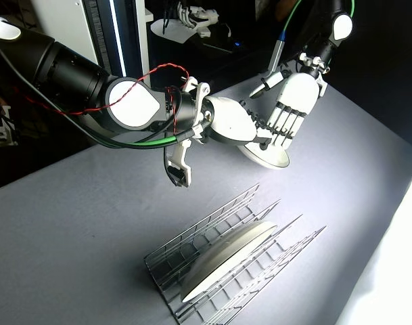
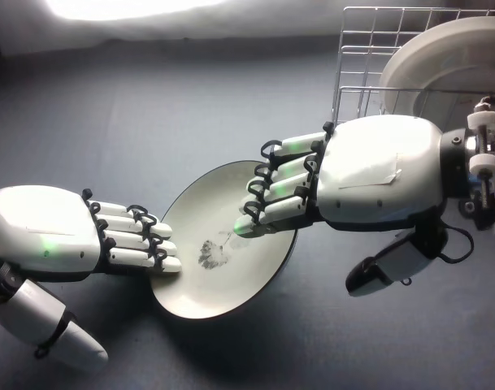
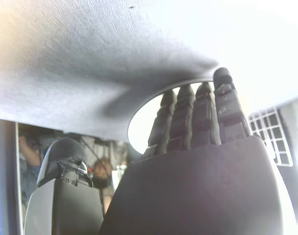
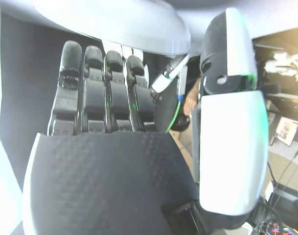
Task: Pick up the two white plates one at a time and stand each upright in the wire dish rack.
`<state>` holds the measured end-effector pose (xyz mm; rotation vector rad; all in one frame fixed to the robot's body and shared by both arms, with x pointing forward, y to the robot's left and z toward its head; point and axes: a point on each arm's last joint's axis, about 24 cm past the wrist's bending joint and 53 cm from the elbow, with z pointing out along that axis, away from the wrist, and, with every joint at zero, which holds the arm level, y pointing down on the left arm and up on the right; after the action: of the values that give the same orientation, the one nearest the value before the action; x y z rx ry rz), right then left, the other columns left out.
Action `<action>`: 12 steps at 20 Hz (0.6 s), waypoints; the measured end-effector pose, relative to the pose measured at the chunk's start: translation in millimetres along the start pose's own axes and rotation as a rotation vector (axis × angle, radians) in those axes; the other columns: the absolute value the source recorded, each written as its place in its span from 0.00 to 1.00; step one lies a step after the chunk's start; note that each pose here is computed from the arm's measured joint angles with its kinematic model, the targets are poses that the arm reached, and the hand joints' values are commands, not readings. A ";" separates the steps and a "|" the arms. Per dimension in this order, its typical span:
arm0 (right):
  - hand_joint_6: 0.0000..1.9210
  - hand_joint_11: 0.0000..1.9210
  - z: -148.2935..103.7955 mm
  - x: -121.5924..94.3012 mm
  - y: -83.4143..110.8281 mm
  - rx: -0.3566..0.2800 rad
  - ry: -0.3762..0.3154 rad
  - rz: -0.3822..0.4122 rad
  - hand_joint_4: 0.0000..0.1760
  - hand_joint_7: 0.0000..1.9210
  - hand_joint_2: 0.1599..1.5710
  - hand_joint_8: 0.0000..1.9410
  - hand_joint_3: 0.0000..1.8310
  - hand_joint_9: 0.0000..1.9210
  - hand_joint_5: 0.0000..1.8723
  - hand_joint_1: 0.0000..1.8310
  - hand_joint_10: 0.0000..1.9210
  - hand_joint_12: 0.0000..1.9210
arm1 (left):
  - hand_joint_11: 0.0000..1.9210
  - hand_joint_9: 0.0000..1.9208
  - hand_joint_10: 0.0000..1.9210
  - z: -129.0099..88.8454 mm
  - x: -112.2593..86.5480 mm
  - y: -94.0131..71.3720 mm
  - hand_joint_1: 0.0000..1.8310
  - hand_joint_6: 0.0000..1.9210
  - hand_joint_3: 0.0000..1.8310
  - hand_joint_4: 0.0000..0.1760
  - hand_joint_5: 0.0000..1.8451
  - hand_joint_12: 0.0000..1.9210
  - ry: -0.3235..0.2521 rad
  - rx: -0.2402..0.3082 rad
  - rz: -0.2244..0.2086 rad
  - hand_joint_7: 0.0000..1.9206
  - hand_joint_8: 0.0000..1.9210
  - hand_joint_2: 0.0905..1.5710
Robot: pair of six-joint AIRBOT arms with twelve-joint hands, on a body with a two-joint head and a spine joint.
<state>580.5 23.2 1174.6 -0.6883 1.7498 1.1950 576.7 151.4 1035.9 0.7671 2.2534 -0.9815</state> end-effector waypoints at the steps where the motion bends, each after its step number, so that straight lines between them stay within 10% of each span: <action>1: 0.00 0.00 0.7 0.7 -0.6 0.003 0.002 -0.001 0.00 0.14 0.56 0.00 0.00 0.14 0.15 0.55 0.00 0.46 | 0.01 0.03 0.00 0.5 0.1 -0.5 0.00 0.00 0.00 0.00 0.06 0.01 0.000 0.002 -0.001 0.05 0.00 0.67; 12: 0.00 0.02 19.8 10.2 -5.2 0.006 0.020 0.003 0.00 0.18 0.55 0.00 0.00 0.17 0.19 0.61 0.00 0.47 | 0.01 0.03 0.00 0.4 2.1 -0.7 0.00 0.00 0.00 0.00 0.07 0.01 0.001 0.005 -0.012 0.05 0.00 0.66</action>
<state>587.1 39.9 1160.4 -0.6961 1.7711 1.1879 574.9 151.3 1034.5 0.7575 2.2599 -0.9927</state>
